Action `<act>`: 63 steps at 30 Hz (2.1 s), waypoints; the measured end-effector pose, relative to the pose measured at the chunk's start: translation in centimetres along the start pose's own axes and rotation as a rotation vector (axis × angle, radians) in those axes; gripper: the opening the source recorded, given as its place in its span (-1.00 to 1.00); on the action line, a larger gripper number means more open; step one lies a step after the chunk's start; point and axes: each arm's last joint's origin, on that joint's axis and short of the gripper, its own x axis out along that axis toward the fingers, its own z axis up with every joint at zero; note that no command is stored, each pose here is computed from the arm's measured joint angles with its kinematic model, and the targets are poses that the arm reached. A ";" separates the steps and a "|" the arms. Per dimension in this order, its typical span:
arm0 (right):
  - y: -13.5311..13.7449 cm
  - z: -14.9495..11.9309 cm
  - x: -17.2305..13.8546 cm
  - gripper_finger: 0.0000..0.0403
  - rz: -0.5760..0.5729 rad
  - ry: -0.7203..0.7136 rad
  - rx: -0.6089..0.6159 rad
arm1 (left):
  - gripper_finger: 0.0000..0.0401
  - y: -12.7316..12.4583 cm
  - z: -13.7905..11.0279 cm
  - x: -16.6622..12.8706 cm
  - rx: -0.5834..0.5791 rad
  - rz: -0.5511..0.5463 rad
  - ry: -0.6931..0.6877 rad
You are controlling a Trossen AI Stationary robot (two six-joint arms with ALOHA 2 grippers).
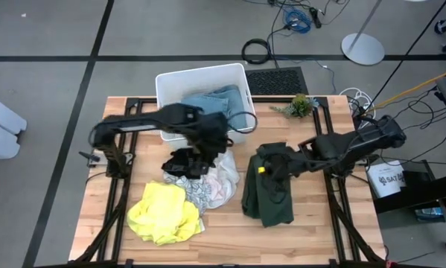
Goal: Fold laundry
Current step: Fold the green polo shirt
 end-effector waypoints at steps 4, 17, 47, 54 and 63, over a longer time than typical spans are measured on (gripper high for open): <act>-1.2 0.2 3.3 -1.00 0.041 0.030 0.005 | -0.01 -2.9 -0.7 -4.1 0.028 0.047 -0.141; -3.2 0.7 7.5 -0.35 0.201 0.050 0.014 | -0.01 -7.7 -2.1 -8.0 0.067 0.116 -0.289; 0.0 -15.5 4.3 0.00 -0.081 -0.078 0.241 | -0.01 -15.1 1.6 16.3 0.350 0.417 -0.607; -3.5 -16.7 10.6 -0.22 -0.143 -0.114 0.319 | -0.01 -15.6 0.8 11.6 0.288 0.464 -0.605; -4.2 -15.3 11.9 -0.47 -0.126 -0.186 0.309 | -0.01 -16.0 0.4 9.0 0.226 0.438 -0.643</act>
